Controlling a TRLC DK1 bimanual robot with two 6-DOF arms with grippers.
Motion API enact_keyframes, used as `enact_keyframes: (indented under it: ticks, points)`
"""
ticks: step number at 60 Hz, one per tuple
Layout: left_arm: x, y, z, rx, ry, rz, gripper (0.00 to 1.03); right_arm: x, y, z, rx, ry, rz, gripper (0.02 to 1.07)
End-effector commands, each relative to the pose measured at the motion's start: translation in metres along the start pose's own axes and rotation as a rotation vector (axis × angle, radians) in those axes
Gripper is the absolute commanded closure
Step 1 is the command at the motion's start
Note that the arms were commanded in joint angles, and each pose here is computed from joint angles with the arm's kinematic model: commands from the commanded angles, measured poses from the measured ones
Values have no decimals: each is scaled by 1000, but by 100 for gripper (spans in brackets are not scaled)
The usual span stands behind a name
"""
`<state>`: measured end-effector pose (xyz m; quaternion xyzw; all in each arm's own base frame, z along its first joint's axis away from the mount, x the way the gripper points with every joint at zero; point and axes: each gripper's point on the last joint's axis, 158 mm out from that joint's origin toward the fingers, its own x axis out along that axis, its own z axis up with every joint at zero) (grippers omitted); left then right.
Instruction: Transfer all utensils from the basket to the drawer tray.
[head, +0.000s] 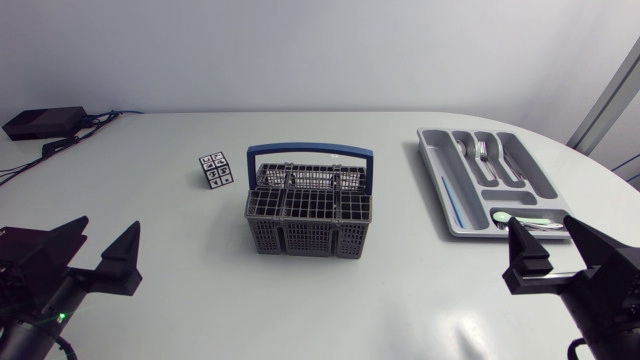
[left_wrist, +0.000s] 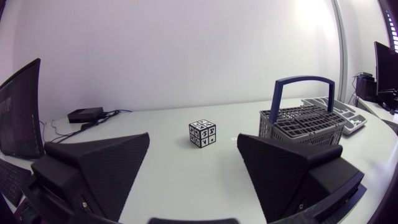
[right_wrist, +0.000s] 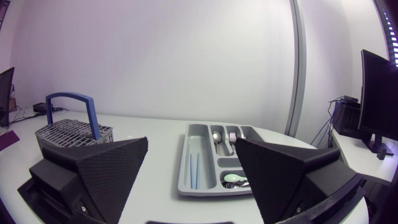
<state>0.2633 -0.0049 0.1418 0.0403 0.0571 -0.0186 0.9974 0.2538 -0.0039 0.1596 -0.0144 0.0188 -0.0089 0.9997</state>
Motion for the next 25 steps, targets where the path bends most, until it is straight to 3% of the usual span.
enact_keyframes:
  ticks: [1,25]
  points:
    - [-2,0,-7,-38,0,7,5,1,2,-10,28,20,9,6]
    - [-7,1,-11,-82,-18,19,5,1,2,-10,28,20,9,6]
